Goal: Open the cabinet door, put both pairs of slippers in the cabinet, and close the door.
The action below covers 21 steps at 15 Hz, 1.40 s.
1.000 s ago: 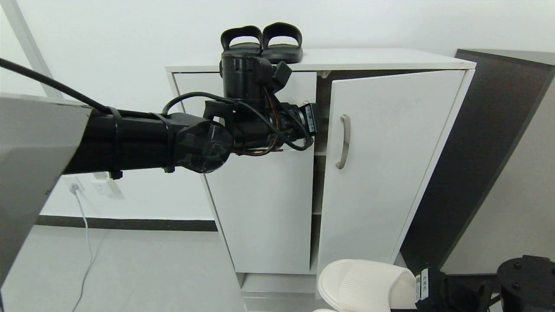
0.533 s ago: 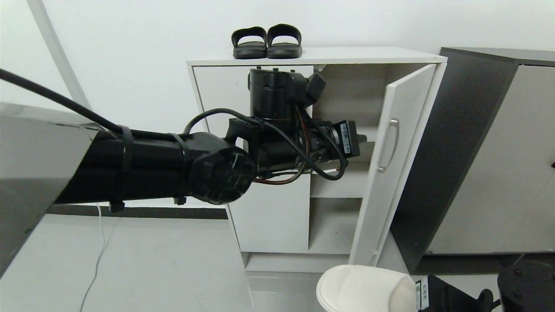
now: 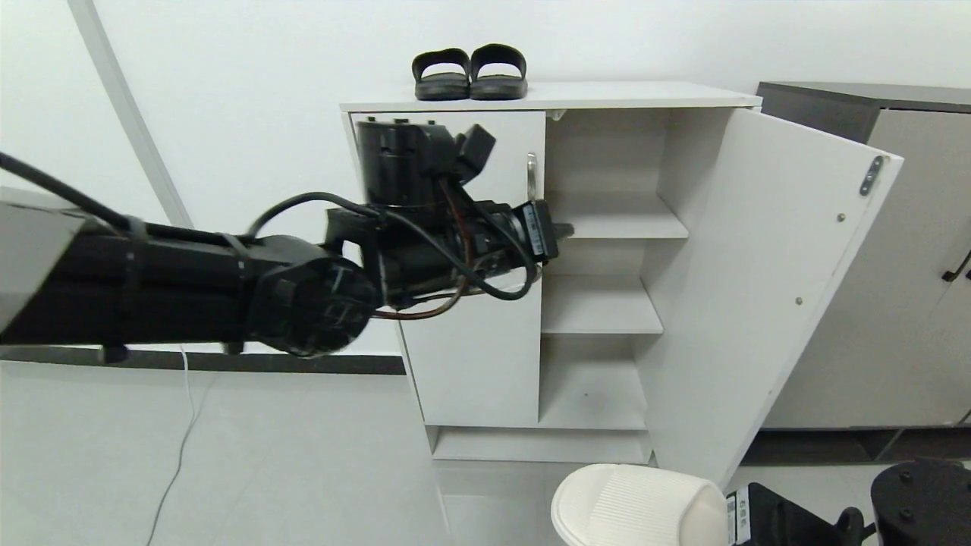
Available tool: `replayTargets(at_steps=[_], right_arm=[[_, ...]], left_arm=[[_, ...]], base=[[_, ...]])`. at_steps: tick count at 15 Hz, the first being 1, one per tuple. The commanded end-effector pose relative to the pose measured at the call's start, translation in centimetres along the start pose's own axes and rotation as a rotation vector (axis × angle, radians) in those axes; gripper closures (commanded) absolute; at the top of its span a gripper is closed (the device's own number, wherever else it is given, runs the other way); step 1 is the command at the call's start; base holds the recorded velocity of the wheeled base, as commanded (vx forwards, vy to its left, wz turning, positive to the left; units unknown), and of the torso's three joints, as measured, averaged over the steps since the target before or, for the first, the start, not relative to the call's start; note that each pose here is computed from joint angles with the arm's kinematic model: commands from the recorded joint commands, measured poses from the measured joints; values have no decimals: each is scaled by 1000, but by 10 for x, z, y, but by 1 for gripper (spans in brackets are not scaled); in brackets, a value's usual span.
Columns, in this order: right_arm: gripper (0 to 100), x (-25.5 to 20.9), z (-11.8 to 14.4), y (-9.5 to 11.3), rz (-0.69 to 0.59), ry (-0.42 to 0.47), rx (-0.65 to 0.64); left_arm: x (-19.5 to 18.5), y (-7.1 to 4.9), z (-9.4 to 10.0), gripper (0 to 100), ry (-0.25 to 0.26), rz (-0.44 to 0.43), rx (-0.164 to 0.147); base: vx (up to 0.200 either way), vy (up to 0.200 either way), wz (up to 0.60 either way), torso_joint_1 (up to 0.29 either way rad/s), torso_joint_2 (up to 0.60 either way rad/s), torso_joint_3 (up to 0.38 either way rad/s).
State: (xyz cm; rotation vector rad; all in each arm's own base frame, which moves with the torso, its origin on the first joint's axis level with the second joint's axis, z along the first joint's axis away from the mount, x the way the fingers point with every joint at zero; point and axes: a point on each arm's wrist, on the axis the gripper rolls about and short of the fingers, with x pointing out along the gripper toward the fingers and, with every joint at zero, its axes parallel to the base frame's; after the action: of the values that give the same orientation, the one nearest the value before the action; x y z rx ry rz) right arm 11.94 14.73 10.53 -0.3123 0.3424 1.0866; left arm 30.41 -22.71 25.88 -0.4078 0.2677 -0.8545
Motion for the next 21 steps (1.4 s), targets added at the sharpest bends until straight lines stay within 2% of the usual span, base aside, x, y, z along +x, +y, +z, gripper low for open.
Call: replayTargets(at_steps=[1,2,3,4,5,8,10,12,13,14,16,18,20,21], right_arm=[[100,1,1,-1,-2,0,1],[100,1,1,-1,-3,-1,1],[100,1,1,-1,-3,-1,1],[100,1,1,-1,-6,-2,1],[100,2,1,-1,-3,-3,0],[100,4,2,-2,-2,0,1],[100,8,1,-2,3,10,3],[100,12,0,-3,7,23,4],[100,12,1,-3,3,21,4],[100,12,2,-3,-4,8,1],[100,13,4,-5,-13,-7,2],[100,16,3,-8,-23,0,8],[100,18,4,-10,-28,0,13],[100,19,4,-10,-28,3,14]], left_arm=[[-69,12,25,100,-81,97,16],[-97,18,24,100,-91,148,39],[-124,21,21,100,-101,194,76],[-154,22,13,100,-110,244,108],[-182,18,5,100,-129,278,121],[-248,3,-23,100,-167,360,120],[-287,-12,-60,100,-133,419,101],[-319,-20,-98,100,-127,518,131],[-334,-23,-115,100,-151,551,151],[-345,-25,-129,100,-173,589,155],[-365,-29,-150,100,-180,677,149],[-377,-29,-170,100,-188,735,164],[-384,-23,-191,100,-191,829,208],[-384,-17,-202,100,-186,905,232]], base=[[0,0,0,0,0,0],[0,0,0,0,0,0],[0,0,0,0,0,0],[0,0,0,0,0,0],[0,0,0,0,0,0],[0,0,0,0,0,0],[0,0,0,0,0,0],[0,0,0,0,0,0],[0,0,0,0,0,0],[0,0,0,0,0,0],[0,0,0,0,0,0],[0,0,0,0,0,0],[0,0,0,0,0,0],[0,0,0,0,0,0]])
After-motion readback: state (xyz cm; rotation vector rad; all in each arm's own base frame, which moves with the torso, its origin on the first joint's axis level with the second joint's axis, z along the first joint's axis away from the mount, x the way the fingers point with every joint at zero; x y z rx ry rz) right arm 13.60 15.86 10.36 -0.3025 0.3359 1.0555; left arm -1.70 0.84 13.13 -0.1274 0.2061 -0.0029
